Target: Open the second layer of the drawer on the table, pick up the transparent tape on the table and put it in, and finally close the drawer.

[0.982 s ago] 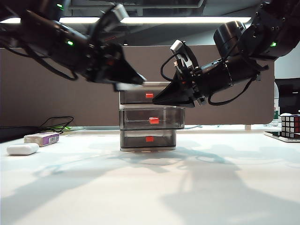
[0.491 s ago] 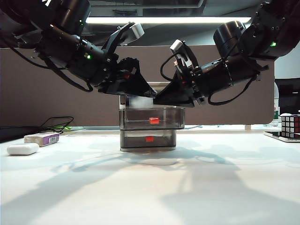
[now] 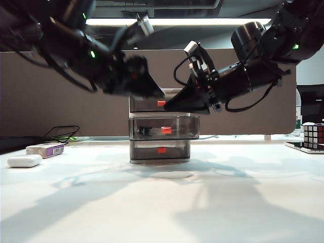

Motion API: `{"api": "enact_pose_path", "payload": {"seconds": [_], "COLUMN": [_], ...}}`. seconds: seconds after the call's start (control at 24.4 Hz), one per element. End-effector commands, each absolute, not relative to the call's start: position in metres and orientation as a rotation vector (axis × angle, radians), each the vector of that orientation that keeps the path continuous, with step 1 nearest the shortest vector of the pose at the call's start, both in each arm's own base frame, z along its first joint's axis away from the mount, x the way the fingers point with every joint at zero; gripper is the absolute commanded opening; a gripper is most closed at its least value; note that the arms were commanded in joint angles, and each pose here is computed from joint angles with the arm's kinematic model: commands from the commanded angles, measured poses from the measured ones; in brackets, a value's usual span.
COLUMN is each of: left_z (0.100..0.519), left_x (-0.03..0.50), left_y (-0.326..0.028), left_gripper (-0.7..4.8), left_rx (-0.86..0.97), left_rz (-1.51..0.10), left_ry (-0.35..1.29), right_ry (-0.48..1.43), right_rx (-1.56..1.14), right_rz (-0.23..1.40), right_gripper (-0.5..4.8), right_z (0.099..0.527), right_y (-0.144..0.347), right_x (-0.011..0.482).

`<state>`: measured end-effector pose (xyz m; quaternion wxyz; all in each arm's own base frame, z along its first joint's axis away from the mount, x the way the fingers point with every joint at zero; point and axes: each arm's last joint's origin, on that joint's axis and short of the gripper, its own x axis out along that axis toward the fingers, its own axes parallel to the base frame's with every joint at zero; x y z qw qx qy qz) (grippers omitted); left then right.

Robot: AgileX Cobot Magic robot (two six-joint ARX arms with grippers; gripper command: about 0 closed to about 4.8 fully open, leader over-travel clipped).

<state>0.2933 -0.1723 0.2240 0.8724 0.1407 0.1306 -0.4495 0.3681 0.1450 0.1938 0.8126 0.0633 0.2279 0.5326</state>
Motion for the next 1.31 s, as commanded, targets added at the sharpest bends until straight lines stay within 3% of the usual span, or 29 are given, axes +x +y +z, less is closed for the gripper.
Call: {"api": "enact_pose_path", "payload": {"seconds": [0.04, 0.12, 0.29, 0.53, 0.94, 1.31], "left_z": [0.254, 0.268, 0.274, 0.247, 0.202, 0.202], "left_x": [0.278, 0.266, 0.247, 0.250, 0.277, 0.288], "left_y": [-0.164, -0.157, -0.147, -0.153, -0.167, -0.171], "left_gripper": [2.23, 2.06, -0.04, -0.04, -0.04, -0.04], "left_rx": [0.301, 0.309, 0.311, 0.265, 0.224, 0.241], "left_rz": [-0.909, -0.899, -0.928, -1.069, -1.062, -0.994], "left_ry": [0.237, 0.248, 0.356, 0.527, 0.606, 0.499], "right_ry": [0.418, 0.378, 0.271, 0.225, 0.249, 0.330], "right_rx": [0.124, 0.112, 0.074, 0.057, 0.052, 0.055], "right_rz": [1.179, 1.181, 1.129, 1.086, 1.003, 0.989], "right_gripper": [-0.03, -0.03, -0.03, -0.03, -0.03, -0.03], "right_z": [0.218, 0.232, 0.265, 0.288, 0.279, 0.249], "right_y": [0.144, 0.143, 0.141, 0.147, 0.157, 0.171], "right_x": [0.362, 0.358, 0.355, 0.377, 0.411, 0.417]}}
